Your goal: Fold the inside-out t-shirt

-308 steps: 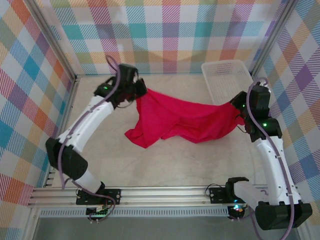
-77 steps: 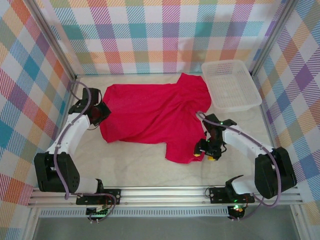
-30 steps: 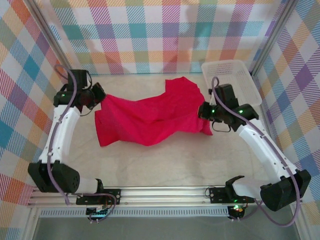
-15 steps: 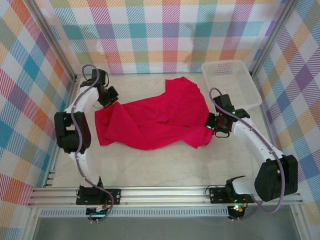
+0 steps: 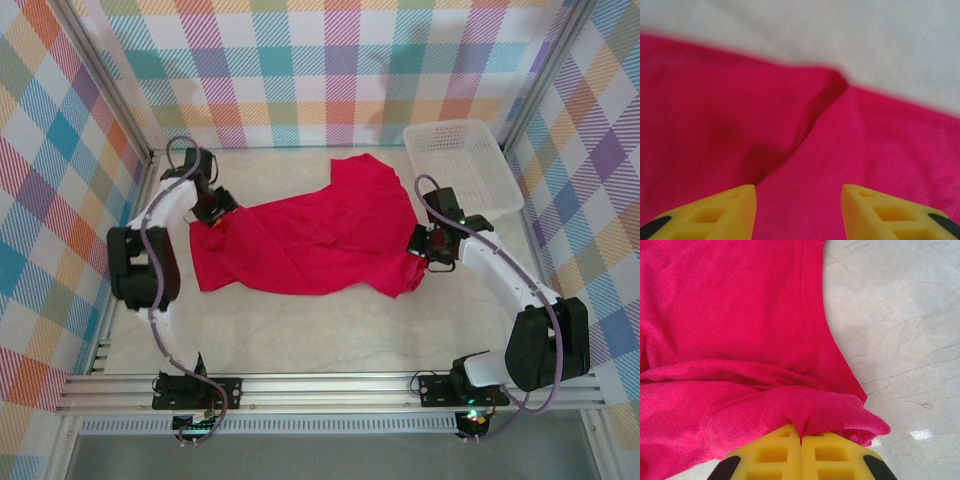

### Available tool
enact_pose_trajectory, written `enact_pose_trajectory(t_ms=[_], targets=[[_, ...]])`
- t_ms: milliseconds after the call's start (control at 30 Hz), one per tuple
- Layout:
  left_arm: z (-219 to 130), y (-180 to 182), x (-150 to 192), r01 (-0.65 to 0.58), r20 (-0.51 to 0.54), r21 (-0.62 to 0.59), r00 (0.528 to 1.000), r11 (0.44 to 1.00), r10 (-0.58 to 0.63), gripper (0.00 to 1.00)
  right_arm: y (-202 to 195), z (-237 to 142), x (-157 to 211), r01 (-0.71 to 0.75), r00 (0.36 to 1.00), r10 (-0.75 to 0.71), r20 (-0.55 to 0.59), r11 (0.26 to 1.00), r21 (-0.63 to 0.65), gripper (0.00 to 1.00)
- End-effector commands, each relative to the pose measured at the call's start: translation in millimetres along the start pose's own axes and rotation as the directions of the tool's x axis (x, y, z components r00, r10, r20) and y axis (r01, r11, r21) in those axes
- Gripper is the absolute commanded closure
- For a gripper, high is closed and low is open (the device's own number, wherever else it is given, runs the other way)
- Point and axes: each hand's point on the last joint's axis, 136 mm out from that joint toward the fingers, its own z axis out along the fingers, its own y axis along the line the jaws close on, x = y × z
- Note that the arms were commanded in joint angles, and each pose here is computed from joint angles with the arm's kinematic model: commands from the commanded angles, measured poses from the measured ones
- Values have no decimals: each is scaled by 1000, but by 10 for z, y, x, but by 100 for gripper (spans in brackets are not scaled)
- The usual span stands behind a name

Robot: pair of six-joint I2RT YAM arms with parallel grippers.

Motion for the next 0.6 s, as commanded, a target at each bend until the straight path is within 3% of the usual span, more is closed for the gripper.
enact_pose_trajectory(t_ms=[0,167,567], targets=[[-232,227,344,-15,8,-14,1000,1000,15,54,132,-93,-129,-4,1000,6,28,999,-54,100],[-114,453,723,-2,-48,-21,999,1000,1,56,171,-96,-128,-8,1000,9,21,997,-73,100],[383,595,739,6,-107,-117,994,993,-19,56,187,-247,-106,-8,999,12,41,995,-102,100]])
